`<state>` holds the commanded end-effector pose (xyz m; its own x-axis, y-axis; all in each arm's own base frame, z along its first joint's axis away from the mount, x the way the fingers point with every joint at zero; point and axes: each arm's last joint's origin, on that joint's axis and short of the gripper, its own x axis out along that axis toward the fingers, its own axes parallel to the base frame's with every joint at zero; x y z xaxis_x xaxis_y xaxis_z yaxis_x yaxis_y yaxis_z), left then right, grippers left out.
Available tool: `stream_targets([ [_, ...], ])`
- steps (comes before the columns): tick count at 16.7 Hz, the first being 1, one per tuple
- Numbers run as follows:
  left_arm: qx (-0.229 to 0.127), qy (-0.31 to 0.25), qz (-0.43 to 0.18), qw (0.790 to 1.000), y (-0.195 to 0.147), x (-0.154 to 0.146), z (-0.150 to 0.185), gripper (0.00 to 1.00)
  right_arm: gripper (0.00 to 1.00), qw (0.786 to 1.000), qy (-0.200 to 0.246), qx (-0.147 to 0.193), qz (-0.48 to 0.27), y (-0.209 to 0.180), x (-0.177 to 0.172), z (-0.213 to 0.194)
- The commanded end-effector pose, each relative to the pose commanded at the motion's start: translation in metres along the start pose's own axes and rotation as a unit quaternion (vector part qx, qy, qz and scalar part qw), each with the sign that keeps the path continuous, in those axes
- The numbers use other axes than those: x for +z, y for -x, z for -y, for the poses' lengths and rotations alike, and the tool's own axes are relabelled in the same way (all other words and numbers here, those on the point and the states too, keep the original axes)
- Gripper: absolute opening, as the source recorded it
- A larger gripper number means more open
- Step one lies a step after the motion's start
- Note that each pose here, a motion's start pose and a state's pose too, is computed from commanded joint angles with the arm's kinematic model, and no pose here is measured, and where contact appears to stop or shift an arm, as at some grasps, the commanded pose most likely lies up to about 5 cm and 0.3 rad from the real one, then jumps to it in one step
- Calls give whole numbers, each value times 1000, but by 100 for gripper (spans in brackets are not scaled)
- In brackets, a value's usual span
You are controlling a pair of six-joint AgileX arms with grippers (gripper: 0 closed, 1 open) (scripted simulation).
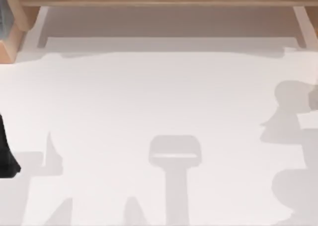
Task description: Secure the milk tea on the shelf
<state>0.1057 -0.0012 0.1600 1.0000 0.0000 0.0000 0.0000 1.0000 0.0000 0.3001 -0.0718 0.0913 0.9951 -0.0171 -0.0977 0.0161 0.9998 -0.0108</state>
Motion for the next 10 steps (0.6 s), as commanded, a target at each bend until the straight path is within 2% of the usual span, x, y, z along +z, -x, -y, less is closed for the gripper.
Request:
stream_targets([
  [6,0,0,0,1000,0,0,0,100,100,1000,0,0,0,-9,0,-1],
  [10,0,0,0,1000,0,0,0,100,70,1000,0,0,0,-9,0,-1],
])
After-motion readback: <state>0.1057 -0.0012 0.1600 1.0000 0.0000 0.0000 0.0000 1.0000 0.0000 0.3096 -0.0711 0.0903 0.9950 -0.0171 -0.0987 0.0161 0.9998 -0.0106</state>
